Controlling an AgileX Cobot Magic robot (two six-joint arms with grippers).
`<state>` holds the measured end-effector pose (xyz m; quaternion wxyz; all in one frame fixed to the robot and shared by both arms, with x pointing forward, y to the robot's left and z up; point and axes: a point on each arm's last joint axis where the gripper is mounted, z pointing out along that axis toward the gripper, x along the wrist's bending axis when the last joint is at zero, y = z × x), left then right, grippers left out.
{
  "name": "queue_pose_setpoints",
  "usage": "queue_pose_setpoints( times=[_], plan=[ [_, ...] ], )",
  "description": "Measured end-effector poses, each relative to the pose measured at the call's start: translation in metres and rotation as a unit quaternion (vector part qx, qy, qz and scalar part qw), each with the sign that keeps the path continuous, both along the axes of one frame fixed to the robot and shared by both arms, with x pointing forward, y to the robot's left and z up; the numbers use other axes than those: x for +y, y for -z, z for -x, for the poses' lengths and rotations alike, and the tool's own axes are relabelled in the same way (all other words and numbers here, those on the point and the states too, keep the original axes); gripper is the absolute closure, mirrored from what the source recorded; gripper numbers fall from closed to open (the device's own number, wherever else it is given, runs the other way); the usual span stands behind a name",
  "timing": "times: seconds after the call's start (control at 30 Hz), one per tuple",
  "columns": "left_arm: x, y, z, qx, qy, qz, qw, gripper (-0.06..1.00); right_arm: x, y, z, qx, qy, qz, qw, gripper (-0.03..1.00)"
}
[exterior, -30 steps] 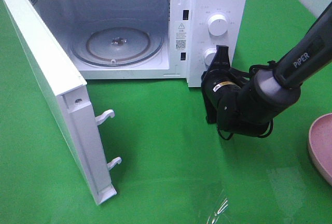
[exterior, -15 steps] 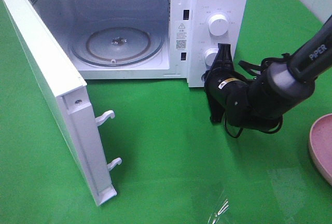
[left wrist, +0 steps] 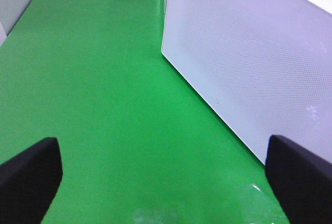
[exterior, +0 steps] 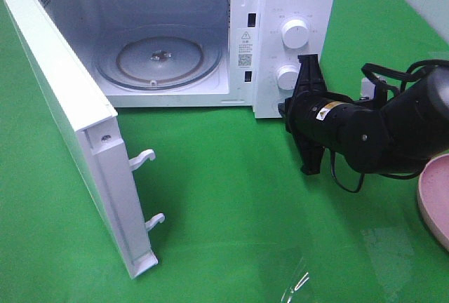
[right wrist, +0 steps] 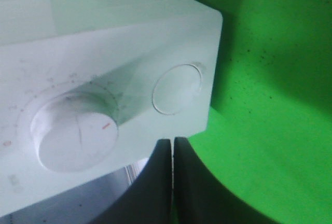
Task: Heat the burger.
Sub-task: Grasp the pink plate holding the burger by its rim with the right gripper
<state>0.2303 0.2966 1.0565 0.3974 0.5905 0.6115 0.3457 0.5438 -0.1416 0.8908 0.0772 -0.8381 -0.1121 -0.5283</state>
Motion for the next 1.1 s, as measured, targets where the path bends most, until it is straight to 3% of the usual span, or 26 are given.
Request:
queue_pose_setpoints(
  times=[0.1, 0.23, 0.33, 0.4, 0.43, 0.47, 0.57, 0.63, 0.67, 0.7, 0.73, 0.77, 0.8, 0.83, 0.87, 0.9, 0.93, 0.97, 1.0, 1.03, 1.1],
  plan=[
    [0.000, 0.000, 0.000, 0.000, 0.000, 0.000, 1.000, -0.04, 0.000, -0.002, 0.002, 0.006, -0.009, 0.007, 1.000, 0.96],
    [0.000, 0.000, 0.000, 0.000, 0.000, 0.000, 1.000, -0.04, 0.002, -0.017, 0.013, 0.034, -0.083, 0.083, 0.993, 0.95],
    [0.000, 0.000, 0.000, 0.000, 0.000, 0.000, 1.000, -0.04, 0.002, -0.020, 0.015, 0.034, -0.097, 0.101, 0.990, 0.95],
    [0.000, 0.000, 0.000, 0.000, 0.000, 0.000, 1.000, -0.04, 0.001, -0.031, 0.021, 0.025, -0.159, 0.176, 0.971, 0.94],
    [0.000, 0.000, 0.000, 0.000, 0.000, 0.000, 1.000, -0.04, 0.001, -0.031, 0.021, 0.025, -0.159, 0.176, 0.971, 0.94],
    [0.000, 0.000, 0.000, 0.000, 0.000, 0.000, 1.000, -0.04, 0.001, -0.035, 0.025, 0.021, -0.195, 0.216, 0.957, 0.93],
    [0.000, 0.000, 0.000, 0.000, 0.000, 0.000, 1.000, -0.04, 0.001, -0.036, 0.027, 0.022, -0.209, 0.231, 0.950, 0.93],
    [0.000, 0.000, 0.000, 0.000, 0.000, 0.000, 1.000, -0.04, 0.000, -0.041, 0.035, 0.030, -0.269, 0.288, 0.919, 0.93],
    [0.000, 0.000, 0.000, 0.000, 0.000, 0.000, 1.000, -0.04, 0.000, -0.041, 0.035, 0.030, -0.269, 0.288, 0.919, 0.93],
    [0.000, 0.000, 0.000, 0.000, 0.000, 0.000, 1.000, -0.04, -0.001, -0.044, 0.040, 0.034, -0.297, 0.313, 0.901, 0.92],
    [0.000, 0.000, 0.000, 0.000, 0.000, 0.000, 1.000, -0.04, -0.001, -0.044, 0.040, 0.034, -0.297, 0.313, 0.901, 0.92],
    [0.000, 0.000, 0.000, 0.000, 0.000, 0.000, 1.000, -0.04, -0.002, -0.046, 0.043, 0.038, -0.321, 0.334, 0.886, 0.91],
    [0.000, 0.000, 0.000, 0.000, 0.000, 0.000, 1.000, -0.04, -0.002, -0.046, 0.043, 0.038, -0.321, 0.334, 0.886, 0.91],
    [0.000, 0.000, 0.000, 0.000, 0.000, 0.000, 1.000, -0.04, -0.003, -0.048, 0.046, 0.038, -0.333, 0.345, 0.877, 0.91],
    [0.000, 0.000, 0.000, 0.000, 0.000, 0.000, 1.000, -0.04, -0.005, -0.052, 0.049, 0.037, -0.354, 0.366, 0.860, 0.91],
    [0.000, 0.000, 0.000, 0.000, 0.000, 0.000, 1.000, -0.04, -0.005, -0.052, 0.049, 0.037, -0.354, 0.366, 0.860, 0.91],
    [0.000, 0.000, 0.000, 0.000, 0.000, 0.000, 1.000, -0.04, -0.007, -0.057, 0.053, 0.033, -0.376, 0.388, 0.841, 0.90],
    [0.000, 0.000, 0.000, 0.000, 0.000, 0.000, 1.000, -0.04, -0.007, -0.057, 0.053, 0.033, -0.376, 0.388, 0.841, 0.90],
    [0.000, 0.000, 0.000, 0.000, 0.000, 0.000, 1.000, -0.04, -0.009, -0.063, 0.058, 0.031, -0.395, 0.405, 0.824, 0.89],
    [0.000, 0.000, 0.000, 0.000, 0.000, 0.000, 1.000, -0.04, -0.009, -0.063, 0.058, 0.031, -0.395, 0.405, 0.824, 0.89],
    [0.000, 0.000, 0.000, 0.000, 0.000, 0.000, 1.000, -0.04, -0.013, -0.071, 0.065, 0.026, -0.422, 0.430, 0.798, 0.88]
  ],
)
